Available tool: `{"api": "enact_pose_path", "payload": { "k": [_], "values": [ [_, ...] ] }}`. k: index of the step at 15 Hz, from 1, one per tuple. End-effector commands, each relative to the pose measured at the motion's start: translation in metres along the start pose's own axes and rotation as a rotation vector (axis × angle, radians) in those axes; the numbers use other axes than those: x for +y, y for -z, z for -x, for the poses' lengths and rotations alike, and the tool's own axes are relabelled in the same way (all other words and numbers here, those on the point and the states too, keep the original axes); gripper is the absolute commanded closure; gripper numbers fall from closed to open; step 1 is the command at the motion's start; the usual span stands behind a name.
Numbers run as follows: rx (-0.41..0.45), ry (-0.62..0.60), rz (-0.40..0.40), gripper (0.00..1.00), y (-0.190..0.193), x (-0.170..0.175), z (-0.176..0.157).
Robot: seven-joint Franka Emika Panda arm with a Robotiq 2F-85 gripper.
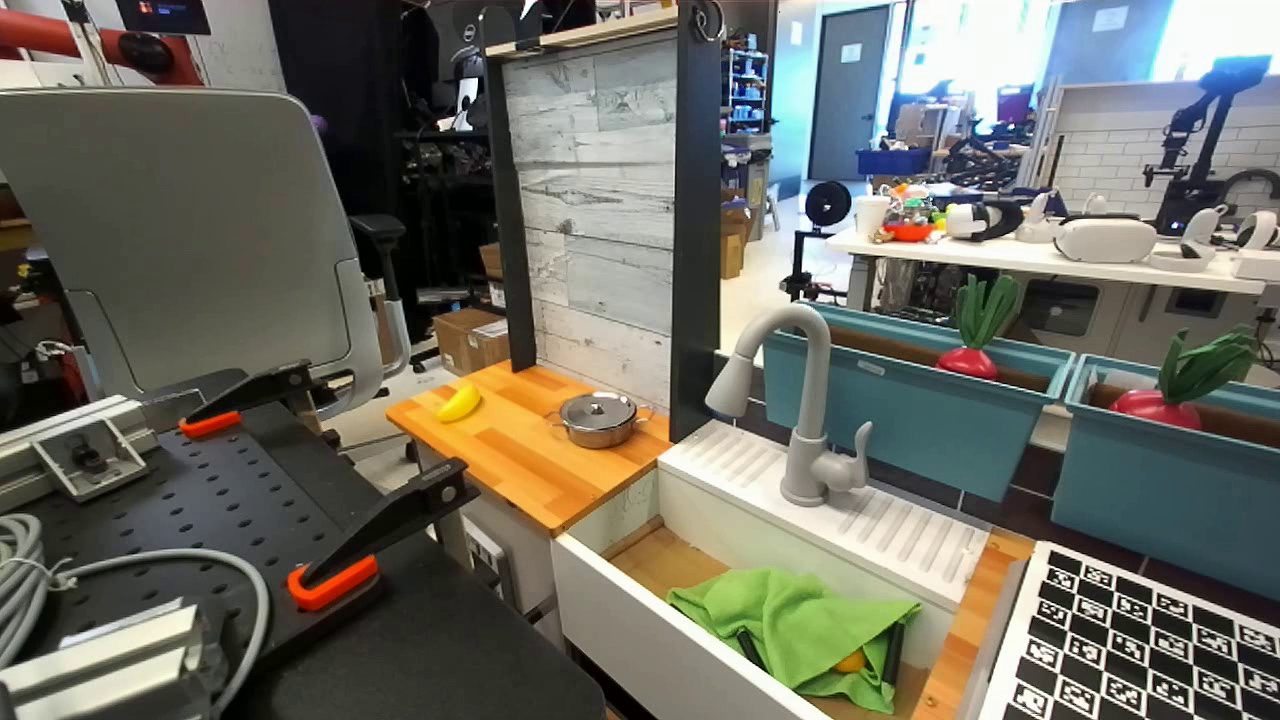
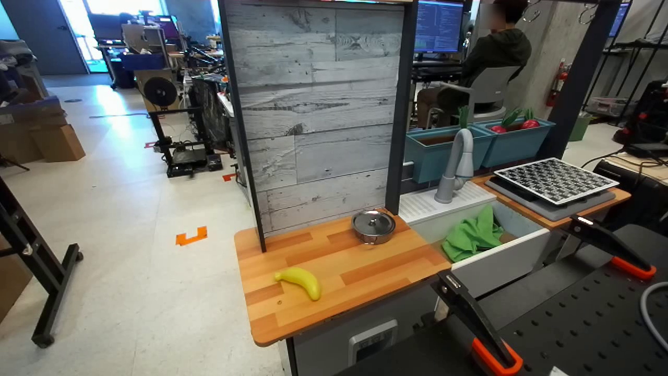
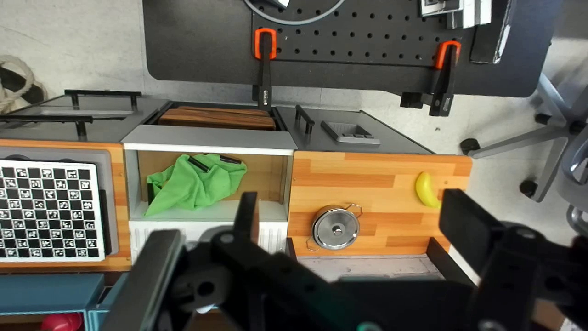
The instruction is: Push the faucet to the left
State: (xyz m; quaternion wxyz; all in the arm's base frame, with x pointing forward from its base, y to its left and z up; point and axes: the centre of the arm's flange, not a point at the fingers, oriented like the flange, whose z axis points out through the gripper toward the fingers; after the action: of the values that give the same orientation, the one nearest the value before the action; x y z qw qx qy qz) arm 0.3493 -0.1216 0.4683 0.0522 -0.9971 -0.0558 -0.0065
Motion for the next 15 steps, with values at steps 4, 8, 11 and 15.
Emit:
{"api": "enact_pose_path", "payload": {
  "k": [4, 8, 11, 15],
  "values": [
    [0.029, -0.165, -0.003, 0.00, -0.039, -0.009, -0.051],
    [0.079, -0.265, -0.008, 0.00, -0.070, -0.018, -0.092],
    [0.095, -0.313, 0.007, 0.00, -0.091, -0.016, -0.112],
    [0.102, -0.368, 0.035, 0.00, -0.120, -0.001, -0.138]
  ]
}}
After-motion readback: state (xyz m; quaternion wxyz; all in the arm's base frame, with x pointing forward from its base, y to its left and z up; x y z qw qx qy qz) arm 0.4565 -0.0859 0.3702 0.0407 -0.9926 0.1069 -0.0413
